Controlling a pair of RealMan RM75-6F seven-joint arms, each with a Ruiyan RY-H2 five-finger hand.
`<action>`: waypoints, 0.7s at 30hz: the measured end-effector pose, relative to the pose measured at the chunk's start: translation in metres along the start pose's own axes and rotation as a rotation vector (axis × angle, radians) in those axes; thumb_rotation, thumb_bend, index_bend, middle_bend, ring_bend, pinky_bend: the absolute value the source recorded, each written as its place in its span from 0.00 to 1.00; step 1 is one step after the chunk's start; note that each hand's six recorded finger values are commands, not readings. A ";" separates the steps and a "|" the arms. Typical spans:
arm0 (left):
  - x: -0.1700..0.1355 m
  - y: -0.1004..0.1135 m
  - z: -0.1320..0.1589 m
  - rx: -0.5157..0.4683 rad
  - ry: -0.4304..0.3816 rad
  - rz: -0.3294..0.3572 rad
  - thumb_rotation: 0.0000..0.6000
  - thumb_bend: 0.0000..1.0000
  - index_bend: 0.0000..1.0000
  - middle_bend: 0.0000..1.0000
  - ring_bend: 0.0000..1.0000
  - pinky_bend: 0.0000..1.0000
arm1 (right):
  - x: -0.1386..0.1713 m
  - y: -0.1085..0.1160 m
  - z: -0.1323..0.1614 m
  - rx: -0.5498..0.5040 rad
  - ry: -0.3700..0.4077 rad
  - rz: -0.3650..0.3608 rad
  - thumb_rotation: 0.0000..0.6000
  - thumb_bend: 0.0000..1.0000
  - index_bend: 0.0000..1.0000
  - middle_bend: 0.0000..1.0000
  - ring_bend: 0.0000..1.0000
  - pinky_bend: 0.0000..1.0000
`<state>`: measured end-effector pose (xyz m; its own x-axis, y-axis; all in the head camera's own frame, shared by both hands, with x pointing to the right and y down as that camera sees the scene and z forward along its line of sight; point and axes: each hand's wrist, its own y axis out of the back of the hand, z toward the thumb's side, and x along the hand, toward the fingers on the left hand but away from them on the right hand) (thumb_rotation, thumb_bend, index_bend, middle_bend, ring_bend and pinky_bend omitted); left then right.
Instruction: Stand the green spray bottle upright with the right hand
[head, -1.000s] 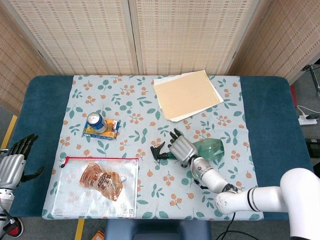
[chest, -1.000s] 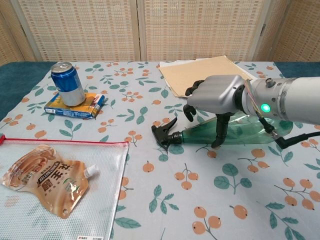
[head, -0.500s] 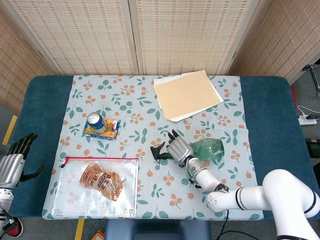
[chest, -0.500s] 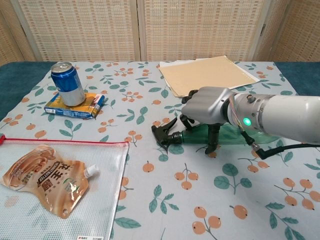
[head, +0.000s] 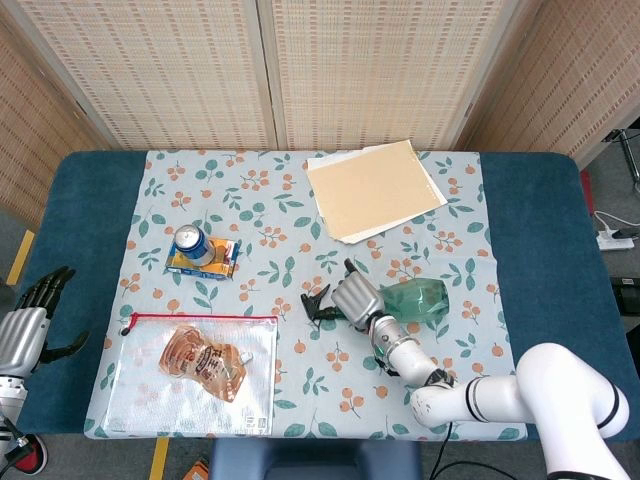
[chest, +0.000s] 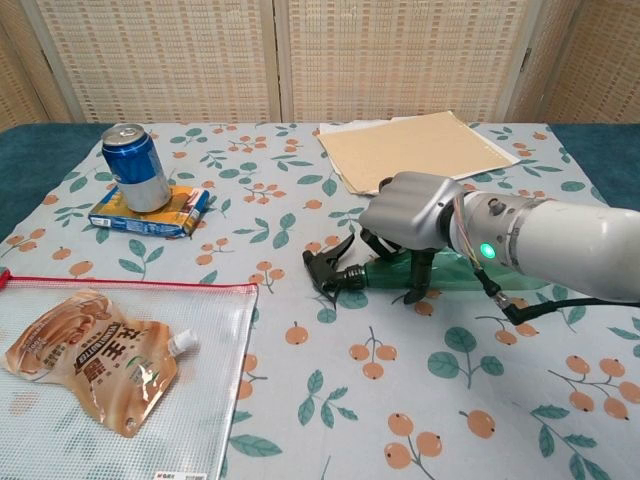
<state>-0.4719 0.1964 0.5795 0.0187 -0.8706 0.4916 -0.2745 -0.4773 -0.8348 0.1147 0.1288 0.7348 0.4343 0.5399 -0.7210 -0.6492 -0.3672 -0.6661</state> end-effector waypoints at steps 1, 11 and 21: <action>0.000 0.000 0.000 0.000 0.000 0.000 1.00 0.26 0.00 0.00 0.00 0.11 | 0.000 0.000 0.000 -0.001 0.000 -0.004 1.00 0.00 0.54 0.45 0.51 0.14; 0.000 0.000 0.000 -0.003 0.003 0.000 1.00 0.26 0.00 0.00 0.00 0.12 | 0.001 0.002 -0.001 -0.007 -0.005 -0.048 1.00 0.05 0.69 0.55 0.58 0.19; 0.000 0.000 -0.001 -0.007 0.006 -0.004 1.00 0.26 0.00 0.00 0.00 0.12 | 0.002 0.011 -0.005 -0.030 -0.004 -0.090 1.00 0.08 0.73 0.58 0.63 0.23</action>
<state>-0.4728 0.1965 0.5802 0.0137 -0.8678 0.4966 -0.2814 -0.4800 -0.8309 0.1117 0.1227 0.7252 0.4875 0.5749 -0.6572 -0.5885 -0.3396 -0.7337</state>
